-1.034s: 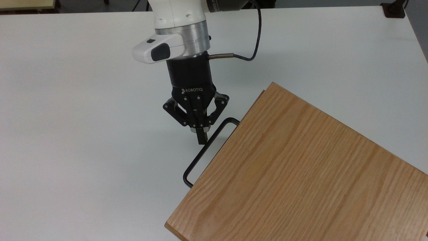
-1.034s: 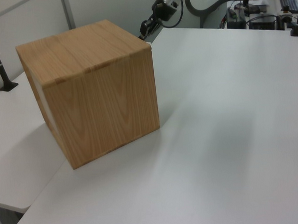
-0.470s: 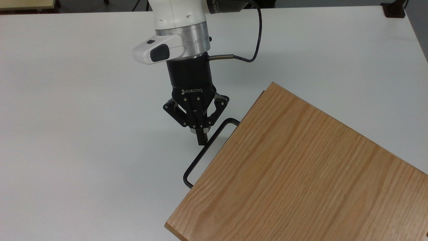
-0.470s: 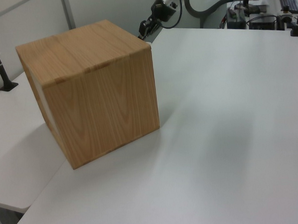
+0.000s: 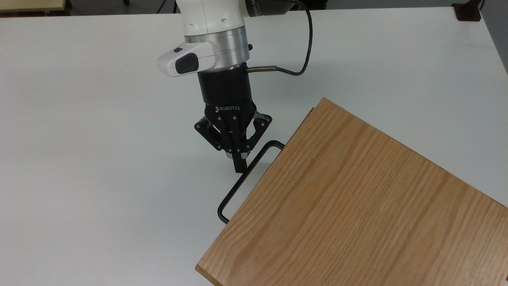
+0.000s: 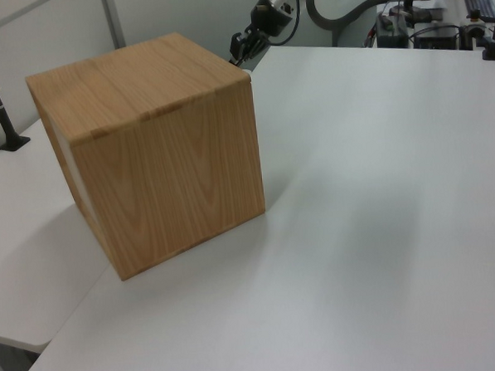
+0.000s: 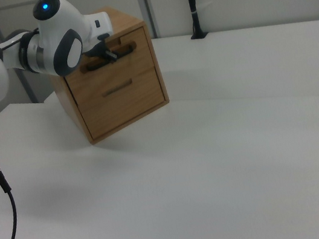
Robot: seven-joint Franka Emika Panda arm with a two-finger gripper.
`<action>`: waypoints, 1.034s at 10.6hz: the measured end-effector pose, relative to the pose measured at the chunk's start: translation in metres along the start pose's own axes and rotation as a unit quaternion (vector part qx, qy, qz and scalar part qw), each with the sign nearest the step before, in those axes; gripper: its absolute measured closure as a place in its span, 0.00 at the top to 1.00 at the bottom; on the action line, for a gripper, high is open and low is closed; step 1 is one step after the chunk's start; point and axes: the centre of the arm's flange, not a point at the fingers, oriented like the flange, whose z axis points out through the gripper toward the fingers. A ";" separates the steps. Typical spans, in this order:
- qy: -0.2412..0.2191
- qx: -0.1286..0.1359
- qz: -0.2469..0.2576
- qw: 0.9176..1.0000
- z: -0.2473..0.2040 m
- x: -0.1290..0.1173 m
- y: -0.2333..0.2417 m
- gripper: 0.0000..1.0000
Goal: Close the drawer by sliding it
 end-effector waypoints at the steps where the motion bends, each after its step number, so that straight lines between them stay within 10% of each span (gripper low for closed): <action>1: 0.000 0.000 0.009 1.000 0.000 0.000 0.000 0.00; 11: -0.038 -0.015 0.016 0.999 -0.020 0.008 0.016 0.00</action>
